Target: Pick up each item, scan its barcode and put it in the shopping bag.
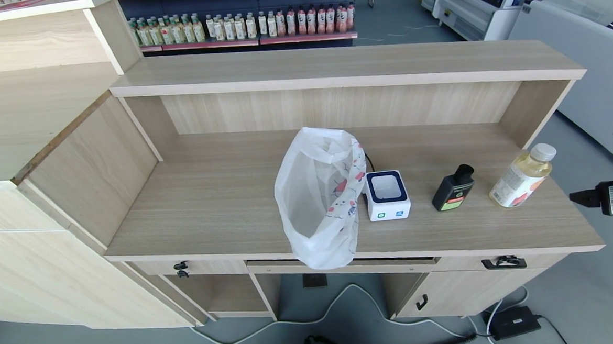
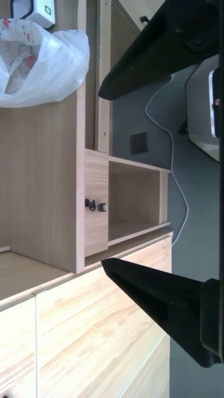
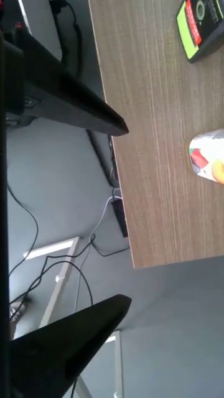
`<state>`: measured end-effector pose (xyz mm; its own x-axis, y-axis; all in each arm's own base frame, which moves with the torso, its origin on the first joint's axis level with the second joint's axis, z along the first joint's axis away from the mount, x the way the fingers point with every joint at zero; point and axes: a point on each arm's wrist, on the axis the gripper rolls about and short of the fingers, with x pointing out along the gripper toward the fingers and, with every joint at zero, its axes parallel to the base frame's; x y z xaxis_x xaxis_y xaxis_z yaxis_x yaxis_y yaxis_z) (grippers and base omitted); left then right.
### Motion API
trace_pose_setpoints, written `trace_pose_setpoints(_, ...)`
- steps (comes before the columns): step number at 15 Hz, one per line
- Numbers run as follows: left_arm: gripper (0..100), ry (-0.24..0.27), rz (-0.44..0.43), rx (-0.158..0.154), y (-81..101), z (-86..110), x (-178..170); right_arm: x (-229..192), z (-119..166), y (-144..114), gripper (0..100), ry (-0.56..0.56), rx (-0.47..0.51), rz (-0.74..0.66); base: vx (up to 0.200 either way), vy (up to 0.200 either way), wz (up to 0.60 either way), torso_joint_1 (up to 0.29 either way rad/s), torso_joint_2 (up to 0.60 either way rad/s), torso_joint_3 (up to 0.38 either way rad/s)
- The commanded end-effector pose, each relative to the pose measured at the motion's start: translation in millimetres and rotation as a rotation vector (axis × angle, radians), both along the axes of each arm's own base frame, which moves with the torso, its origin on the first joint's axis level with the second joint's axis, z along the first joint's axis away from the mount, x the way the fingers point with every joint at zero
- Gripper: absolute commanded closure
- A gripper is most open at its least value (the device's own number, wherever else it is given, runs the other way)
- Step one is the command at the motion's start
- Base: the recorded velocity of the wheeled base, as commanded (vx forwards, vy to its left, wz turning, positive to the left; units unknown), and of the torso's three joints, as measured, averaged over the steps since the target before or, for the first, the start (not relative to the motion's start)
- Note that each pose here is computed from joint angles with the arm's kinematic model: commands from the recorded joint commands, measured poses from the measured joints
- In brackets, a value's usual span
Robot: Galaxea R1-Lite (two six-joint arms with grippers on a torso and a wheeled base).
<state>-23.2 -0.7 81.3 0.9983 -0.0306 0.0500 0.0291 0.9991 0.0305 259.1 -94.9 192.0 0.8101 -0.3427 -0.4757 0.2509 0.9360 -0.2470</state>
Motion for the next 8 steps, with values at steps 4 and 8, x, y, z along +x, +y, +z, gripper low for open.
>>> trace_pose_setpoints(4, 0, -0.001, 0.0, 0.0, 0.0, -0.1, 0, 60, -29, -1, 0, 0.093, -0.029, 0.107, 0.0, 0.0, 0.0, 0.0, 0.0, 0.0)
trace_pose_setpoints(8, 0, -0.001, 0.0, 0.0, 0.0, -0.1, 0, 76, -41, 11, 0, 0.113, -0.018, 0.165, 0.0, 0.0, 0.0, 0.0, 0.0, 0.0)
